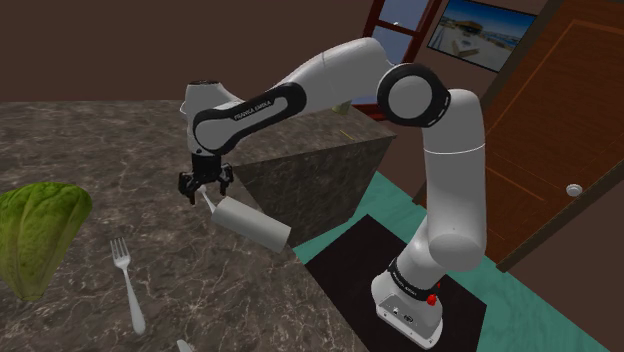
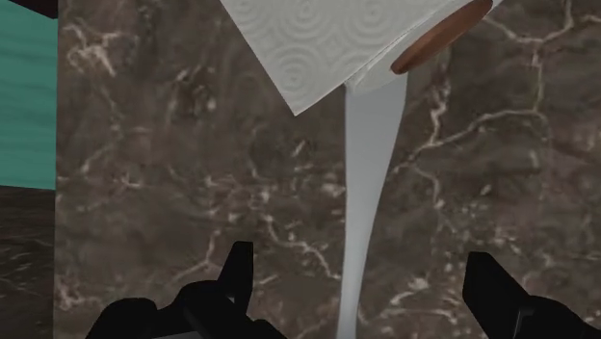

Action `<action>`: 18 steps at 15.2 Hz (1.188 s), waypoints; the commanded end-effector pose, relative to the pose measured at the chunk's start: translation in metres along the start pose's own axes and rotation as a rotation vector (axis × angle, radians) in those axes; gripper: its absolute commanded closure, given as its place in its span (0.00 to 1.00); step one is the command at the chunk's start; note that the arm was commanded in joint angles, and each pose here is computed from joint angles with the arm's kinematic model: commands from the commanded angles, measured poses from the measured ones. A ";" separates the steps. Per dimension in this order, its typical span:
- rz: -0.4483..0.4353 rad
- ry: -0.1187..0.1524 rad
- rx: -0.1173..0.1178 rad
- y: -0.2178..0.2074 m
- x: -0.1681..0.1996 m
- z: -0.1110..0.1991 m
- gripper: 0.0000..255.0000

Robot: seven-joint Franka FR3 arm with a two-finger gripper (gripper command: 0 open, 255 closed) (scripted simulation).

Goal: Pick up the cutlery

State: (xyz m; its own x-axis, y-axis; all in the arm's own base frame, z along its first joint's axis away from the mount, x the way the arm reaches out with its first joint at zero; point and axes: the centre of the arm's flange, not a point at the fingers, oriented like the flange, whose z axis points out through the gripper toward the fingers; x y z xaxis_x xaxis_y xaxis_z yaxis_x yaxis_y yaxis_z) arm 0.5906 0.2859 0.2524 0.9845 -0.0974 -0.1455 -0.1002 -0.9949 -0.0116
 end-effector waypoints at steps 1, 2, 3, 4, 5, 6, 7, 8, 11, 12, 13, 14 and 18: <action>0.000 0.000 0.000 0.000 0.001 0.005 0.00; 0.000 0.000 0.000 0.000 0.002 0.004 1.00; 0.000 0.000 0.000 0.000 0.002 0.004 1.00; 0.000 0.000 0.000 0.000 0.002 0.004 1.00; 0.000 0.000 0.000 0.000 0.002 0.004 1.00; 0.000 0.000 0.000 0.000 0.002 0.004 1.00; 0.000 0.000 0.000 0.000 0.002 0.004 1.00; 0.000 0.000 0.000 0.000 0.002 0.004 1.00; 0.000 0.000 0.000 0.000 0.001 0.005 1.00; 0.000 0.000 0.000 0.000 0.000 -0.001 1.00; 0.000 0.000 0.000 0.000 -0.001 -0.006 1.00; 0.000 0.000 0.000 0.000 -0.002 -0.011 1.00; 0.000 0.000 0.000 -0.001 -0.005 -0.032 1.00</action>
State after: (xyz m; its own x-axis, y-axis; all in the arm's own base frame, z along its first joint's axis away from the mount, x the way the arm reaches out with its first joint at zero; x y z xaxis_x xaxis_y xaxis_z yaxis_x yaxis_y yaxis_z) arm 0.5901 0.2857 0.2795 0.9846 -0.0974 -0.1451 -0.1001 -0.9949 -0.0117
